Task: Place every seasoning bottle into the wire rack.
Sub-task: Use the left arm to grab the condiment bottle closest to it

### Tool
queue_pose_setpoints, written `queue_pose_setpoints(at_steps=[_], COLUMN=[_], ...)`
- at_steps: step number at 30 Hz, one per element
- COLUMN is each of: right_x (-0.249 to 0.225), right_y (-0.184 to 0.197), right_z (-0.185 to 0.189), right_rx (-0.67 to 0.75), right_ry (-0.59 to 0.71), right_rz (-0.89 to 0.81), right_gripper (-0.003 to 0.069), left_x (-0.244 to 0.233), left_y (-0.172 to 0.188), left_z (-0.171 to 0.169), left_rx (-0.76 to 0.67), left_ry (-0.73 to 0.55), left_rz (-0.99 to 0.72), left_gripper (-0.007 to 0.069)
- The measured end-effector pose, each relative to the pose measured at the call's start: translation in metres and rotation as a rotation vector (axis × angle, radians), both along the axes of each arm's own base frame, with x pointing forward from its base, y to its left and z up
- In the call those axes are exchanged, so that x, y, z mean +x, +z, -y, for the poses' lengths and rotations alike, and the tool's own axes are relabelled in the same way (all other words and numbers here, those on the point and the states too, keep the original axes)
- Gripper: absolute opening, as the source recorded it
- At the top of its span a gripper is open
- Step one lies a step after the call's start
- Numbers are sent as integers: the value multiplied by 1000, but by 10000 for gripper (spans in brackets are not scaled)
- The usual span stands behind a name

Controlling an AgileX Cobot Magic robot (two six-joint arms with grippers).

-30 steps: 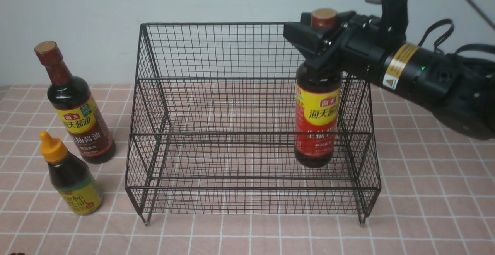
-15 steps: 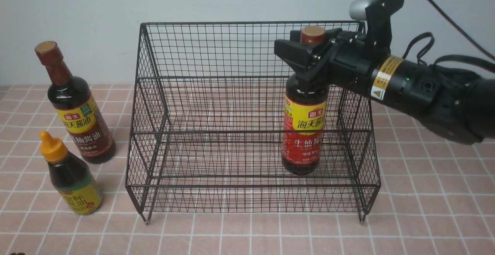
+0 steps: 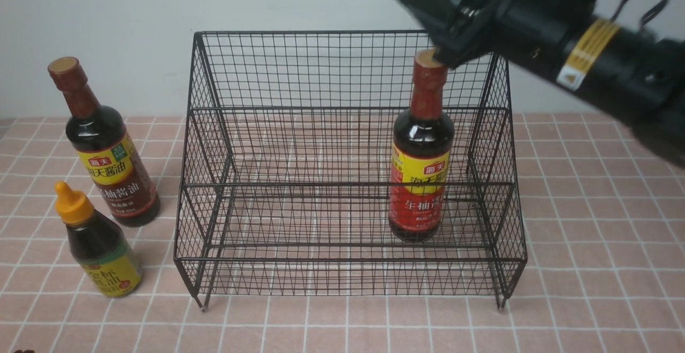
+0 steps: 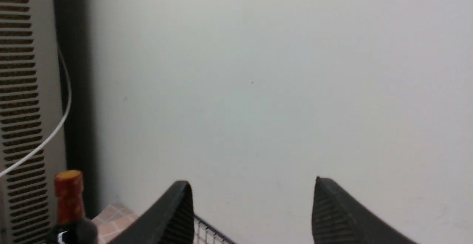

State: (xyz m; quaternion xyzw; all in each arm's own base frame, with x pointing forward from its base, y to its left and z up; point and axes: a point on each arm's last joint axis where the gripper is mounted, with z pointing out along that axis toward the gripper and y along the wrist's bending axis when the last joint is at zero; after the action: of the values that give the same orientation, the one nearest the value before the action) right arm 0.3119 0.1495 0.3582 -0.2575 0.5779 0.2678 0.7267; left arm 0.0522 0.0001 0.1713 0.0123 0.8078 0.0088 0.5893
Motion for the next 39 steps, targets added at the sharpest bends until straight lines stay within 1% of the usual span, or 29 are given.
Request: queue_pose_setpoints(at_steps=[1, 2, 3, 4, 5, 7, 8, 10, 12, 16, 17, 19, 20, 22, 23, 25, 26, 27, 28, 30, 34, 39], right_x=[-4, -10, -10, -18, -25, -34, -42, -58, -78, -118, -120, -144, -161, -172, -191, -200, -210, -212, -222, -229, -233, -233], right_y=[6, 16, 16, 25, 33, 41, 46, 55, 61, 67, 67, 71, 73, 75, 80, 82, 84, 84, 86, 87, 88, 88], right_z=[3, 10, 10, 18, 26, 36, 44, 59, 74, 100, 101, 111, 115, 117, 120, 120, 120, 120, 119, 118, 118, 117], right_rx=[-12, -43, -45, -78, -98, -109, -103, -95, -94, -89, -86, -39, -5, 6, 35, 46, 62, 71, 99, 130, 138, 56], right_ry=[-27, -80, -82, -144, -202, -274, -324, -414, -502, -626, -630, -646, -631, -614, -565, -537, -497, -486, -439, -398, -380, -376], right_rz=[6, 9, 12, 2, -21, -61, -101, -180, -270, -427, -435, -510, -545, -553, -554, -548, -542, -544, -551, -566, -562, -512], right_gripper=[370, 333, 313, 283, 233, 158, 107, 35, 1, -12, -12, -13, -13, -13, -13, -13, -13, -13, -13, -14, -15, -15], left_x=[0, 0, 0, 0, 0, 0, 0, 0, 0, 0, 0, 0, 0, 0, 0, 0, 0, 0, 0, 0, 0, 0], left_y=[0, 0, 0, 0, 0, 0, 0, 0, 0, 0, 0, 0, 0, 0, 0, 0, 0, 0, 0, 0, 0, 0], left_z=[0, 0, 0, 0, 0, 0, 0, 0, 0, 0, 0, 0, 0, 0, 0, 0, 0, 0, 0, 0, 0, 0], left_rx=[0, 0, 0, 0, 0, 0, 0, 0, 0, 0, 0, 0, 0, 0, 0, 0, 0, 0, 0, 0, 0, 0], left_ry=[0, 0, 0, 0, 0, 0, 0, 0, 0, 0, 0, 0, 0, 0, 0, 0, 0, 0, 0, 0, 0, 0], left_rz=[0, 0, 0, 0, 0, 0, 0, 0, 0, 0, 0, 0, 0, 0, 0, 0, 0, 0, 0, 0, 0, 0], left_gripper=[-7, -7, -7, -7, -7, -7, -7, -7, -7, -7, -7, -7, -7, -7, -7, -7, -7, -7, -7, -7, -7, -7])
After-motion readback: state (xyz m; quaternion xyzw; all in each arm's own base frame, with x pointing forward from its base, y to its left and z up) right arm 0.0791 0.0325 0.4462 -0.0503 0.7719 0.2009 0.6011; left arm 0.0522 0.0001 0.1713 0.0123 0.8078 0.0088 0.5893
